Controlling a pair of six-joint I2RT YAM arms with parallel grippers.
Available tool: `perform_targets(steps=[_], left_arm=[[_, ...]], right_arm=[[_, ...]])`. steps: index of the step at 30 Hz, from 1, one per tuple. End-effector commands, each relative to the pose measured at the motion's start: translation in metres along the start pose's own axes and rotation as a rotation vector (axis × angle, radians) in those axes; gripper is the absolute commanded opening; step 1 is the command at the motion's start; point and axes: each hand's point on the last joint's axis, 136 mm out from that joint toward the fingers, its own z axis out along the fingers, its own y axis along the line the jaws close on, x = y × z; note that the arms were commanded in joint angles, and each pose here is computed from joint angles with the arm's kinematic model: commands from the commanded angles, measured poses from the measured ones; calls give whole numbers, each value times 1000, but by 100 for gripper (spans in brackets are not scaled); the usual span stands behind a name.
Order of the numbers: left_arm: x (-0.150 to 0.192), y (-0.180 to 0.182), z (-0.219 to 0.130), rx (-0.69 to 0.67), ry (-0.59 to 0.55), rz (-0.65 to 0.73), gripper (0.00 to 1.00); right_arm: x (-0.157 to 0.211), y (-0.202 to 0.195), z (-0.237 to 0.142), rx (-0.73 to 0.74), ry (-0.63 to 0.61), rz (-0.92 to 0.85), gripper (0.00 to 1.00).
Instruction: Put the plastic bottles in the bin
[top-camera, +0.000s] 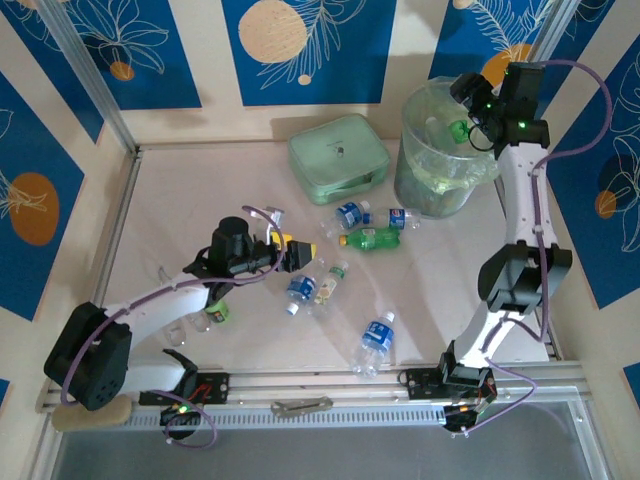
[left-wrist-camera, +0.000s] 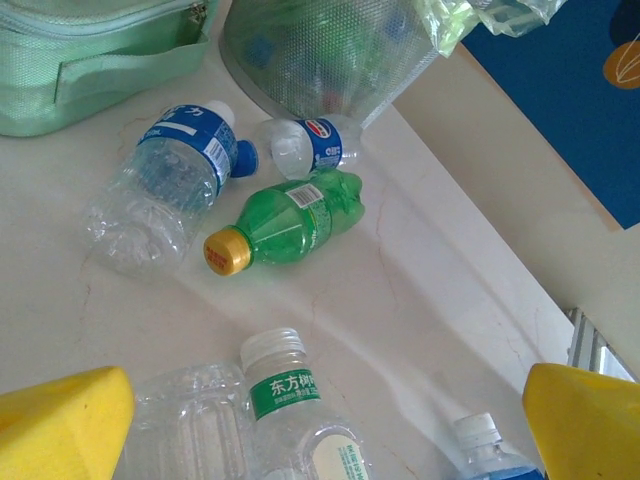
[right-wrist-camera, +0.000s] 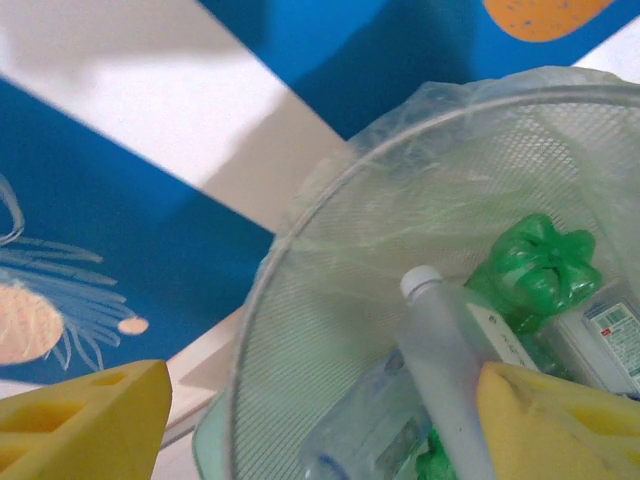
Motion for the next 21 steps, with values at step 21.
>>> perform_targets(steps=[21], left_arm=[[6, 27, -18, -160, -73, -57, 99]], right_arm=[[340, -57, -147, 277, 613, -231, 83]])
